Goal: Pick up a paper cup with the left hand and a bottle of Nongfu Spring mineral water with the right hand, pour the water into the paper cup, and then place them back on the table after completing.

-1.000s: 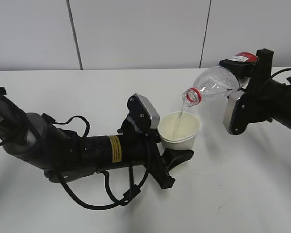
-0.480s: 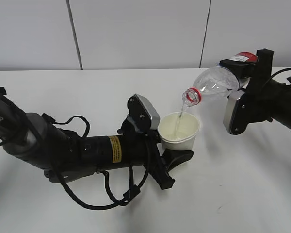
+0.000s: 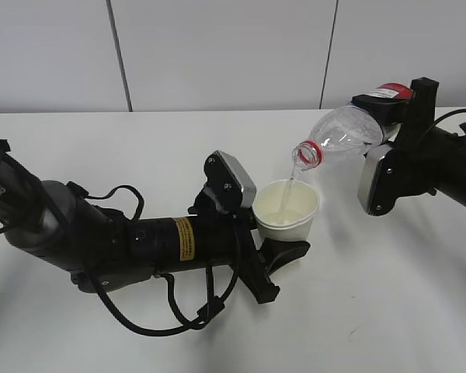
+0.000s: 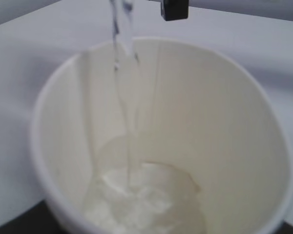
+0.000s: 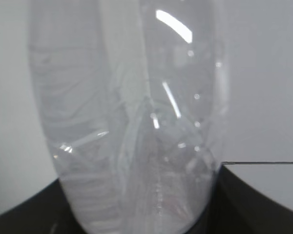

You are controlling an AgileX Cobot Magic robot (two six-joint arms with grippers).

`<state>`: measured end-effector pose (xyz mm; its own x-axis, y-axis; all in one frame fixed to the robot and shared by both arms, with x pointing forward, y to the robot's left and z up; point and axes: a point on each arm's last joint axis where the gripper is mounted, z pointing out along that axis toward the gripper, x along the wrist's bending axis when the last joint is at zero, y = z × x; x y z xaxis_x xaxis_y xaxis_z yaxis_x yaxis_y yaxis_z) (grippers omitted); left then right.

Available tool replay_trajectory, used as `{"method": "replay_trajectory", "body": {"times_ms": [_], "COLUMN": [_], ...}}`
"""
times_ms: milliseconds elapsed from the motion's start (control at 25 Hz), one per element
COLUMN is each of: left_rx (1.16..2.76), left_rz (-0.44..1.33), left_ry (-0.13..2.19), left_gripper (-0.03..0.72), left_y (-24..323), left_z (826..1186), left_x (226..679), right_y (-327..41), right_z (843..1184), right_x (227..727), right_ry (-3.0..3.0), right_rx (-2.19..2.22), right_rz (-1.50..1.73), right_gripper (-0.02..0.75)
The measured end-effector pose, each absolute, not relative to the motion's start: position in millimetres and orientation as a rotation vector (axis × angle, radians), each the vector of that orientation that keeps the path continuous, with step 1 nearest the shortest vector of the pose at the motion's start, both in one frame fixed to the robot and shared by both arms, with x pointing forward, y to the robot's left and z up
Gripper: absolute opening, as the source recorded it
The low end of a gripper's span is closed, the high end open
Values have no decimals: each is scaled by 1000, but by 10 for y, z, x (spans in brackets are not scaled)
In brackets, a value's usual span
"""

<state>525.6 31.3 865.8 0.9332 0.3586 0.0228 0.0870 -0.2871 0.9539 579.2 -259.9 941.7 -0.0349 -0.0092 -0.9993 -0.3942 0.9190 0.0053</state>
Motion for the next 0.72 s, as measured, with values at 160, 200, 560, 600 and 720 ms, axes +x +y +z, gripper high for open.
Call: {"method": "replay_trajectory", "body": {"times_ms": [160, 200, 560, 600, 720], "left_rx": [1855, 1855, 1856, 1856, 1857], "left_rz": [273, 273, 274, 274, 274], "left_ry": [328, 328, 328, 328, 329], "left_gripper": [387, 387, 387, 387, 387], "left_y": [313, 313, 313, 313, 313], "left_z": [8658, 8658, 8657, 8657, 8656], "left_x": [5256, 5256, 5256, 5256, 5256], "right_y": [-2599, -2599, -2601, -2601, -2601], "right_z": [9417, 9417, 9421, 9421, 9421], "right_x": [5792, 5792, 5793, 5793, 5793], "right_ry": [1581, 1581, 1577, 1577, 1577], "right_rx": [-330, -331, -328, -328, -328], "right_rz": [309, 308, 306, 306, 306], "right_gripper": [385, 385, 385, 385, 385]}}
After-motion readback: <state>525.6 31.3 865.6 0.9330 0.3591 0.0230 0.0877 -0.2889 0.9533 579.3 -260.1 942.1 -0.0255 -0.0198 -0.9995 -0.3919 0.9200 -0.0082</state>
